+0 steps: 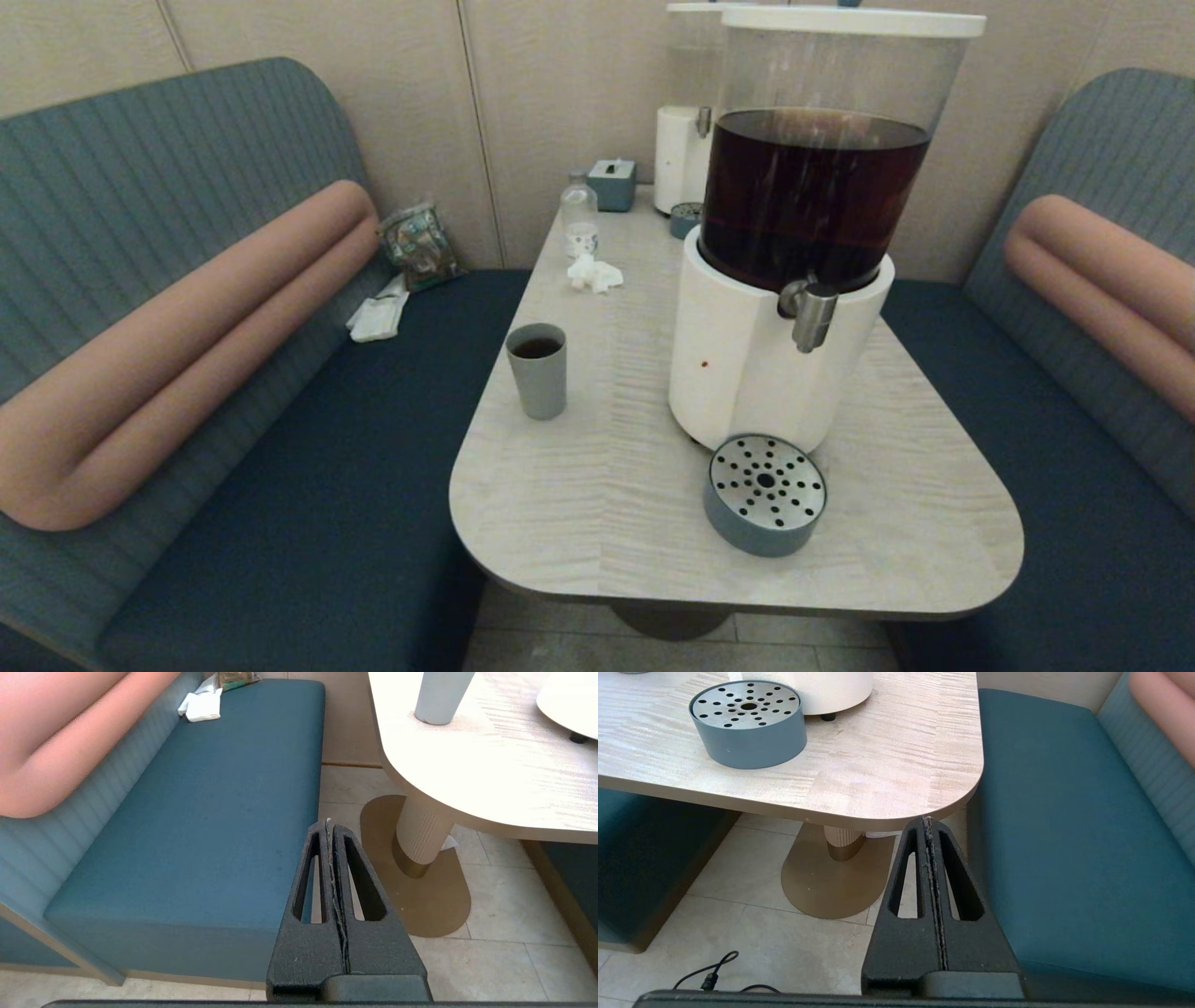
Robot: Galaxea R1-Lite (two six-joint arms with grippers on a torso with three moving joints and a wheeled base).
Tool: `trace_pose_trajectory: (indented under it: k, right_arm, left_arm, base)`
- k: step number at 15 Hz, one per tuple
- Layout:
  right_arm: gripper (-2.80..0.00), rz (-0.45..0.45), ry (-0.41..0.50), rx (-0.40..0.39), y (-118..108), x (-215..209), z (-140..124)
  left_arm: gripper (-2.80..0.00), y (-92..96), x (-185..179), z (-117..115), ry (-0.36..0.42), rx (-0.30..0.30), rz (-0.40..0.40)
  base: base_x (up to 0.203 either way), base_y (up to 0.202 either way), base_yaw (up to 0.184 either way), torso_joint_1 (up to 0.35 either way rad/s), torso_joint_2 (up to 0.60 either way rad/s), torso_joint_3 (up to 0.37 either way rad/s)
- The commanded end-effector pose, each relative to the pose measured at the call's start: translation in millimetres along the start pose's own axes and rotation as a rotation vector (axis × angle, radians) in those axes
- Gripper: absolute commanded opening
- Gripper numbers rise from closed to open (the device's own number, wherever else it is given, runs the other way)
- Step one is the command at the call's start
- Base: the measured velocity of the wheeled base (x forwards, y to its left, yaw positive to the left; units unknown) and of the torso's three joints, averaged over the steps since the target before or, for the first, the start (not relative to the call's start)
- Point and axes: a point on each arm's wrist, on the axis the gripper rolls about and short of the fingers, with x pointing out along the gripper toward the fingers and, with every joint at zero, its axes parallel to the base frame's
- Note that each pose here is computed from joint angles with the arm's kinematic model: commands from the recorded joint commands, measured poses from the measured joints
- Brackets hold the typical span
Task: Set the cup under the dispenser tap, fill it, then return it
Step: Pick up the cup
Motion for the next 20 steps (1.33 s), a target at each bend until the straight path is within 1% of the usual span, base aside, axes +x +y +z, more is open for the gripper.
trace_pose_trajectory:
  k: [1, 5, 7, 10, 14, 15, 16, 17, 18, 20]
  right_arm:
    - [-2.8, 0.0, -0.002, -0.001, 0, 0, 0]
    - [-2.8, 0.001, -0.002, -0.001, 0, 0, 0]
    - [-2.8, 0.001, -0.002, -0.001, 0, 0, 0]
    - [-2.8, 0.001, -0.002, -0.001, 0, 0, 0]
    - [-2.8, 0.001, -0.002, -0.001, 0, 0, 0]
    - [-2.8, 0.001, -0.002, -0.001, 0, 0, 0]
    - [-2.8, 0.0, -0.002, -0.001, 0, 0, 0]
    - [-2.8, 0.001, -0.002, -0.001, 0, 0, 0]
    - [-2.8, 0.001, -0.002, -0.001, 0, 0, 0]
    - [-2.8, 0.001, -0.002, -0.001, 0, 0, 0]
  left_arm:
    - [-2.8, 0.0, 0, 0, -0.003, -0.004, 0.0]
    - [-2.8, 0.0, 0, 0, -0.003, -0.005, 0.0]
    - [-2.8, 0.0, 0, 0, 0.0, 0.007, -0.002]
    - [-2.8, -0.1, 0, 0, 0.0, 0.007, -0.006]
    - [-2.8, -0.5, 0, 2, -0.011, 0.043, -0.017]
    - [-2.8, -1.2, -3, 10, -0.035, 0.046, -0.037]
    - [-2.8, -2.8, -9, 29, -0.085, 0.046, -0.075]
    - [-2.8, -4.4, -15, 50, -0.116, 0.04, -0.109]
    - [-2.8, -5.7, -16, 66, -0.106, 0.026, -0.139]
    - [-2.8, -7.9, 3, 100, -0.026, -0.021, -0.193]
  base:
    - [0.0, 0.0, 0.0, 0.0, 0.0, 0.0]
    - [0.0, 0.0, 0.0, 0.0, 0.0, 0.0]
    - [0.0, 0.0, 0.0, 0.0, 0.0, 0.0]
    - [0.0, 0.0, 0.0, 0.0, 0.0, 0.0]
    - [0.0, 0.0, 0.0, 0.0, 0.0, 0.0]
    - [0.0, 0.0, 0.0, 0.0, 0.0, 0.0]
    - [0.0, 0.0, 0.0, 0.0, 0.0, 0.0]
    - [0.0, 0.0, 0.0, 0.0, 0.0, 0.0]
    - [0.0, 0.0, 0.0, 0.0, 0.0, 0.0]
    - [0.0, 0.0, 0.0, 0.0, 0.0, 0.0]
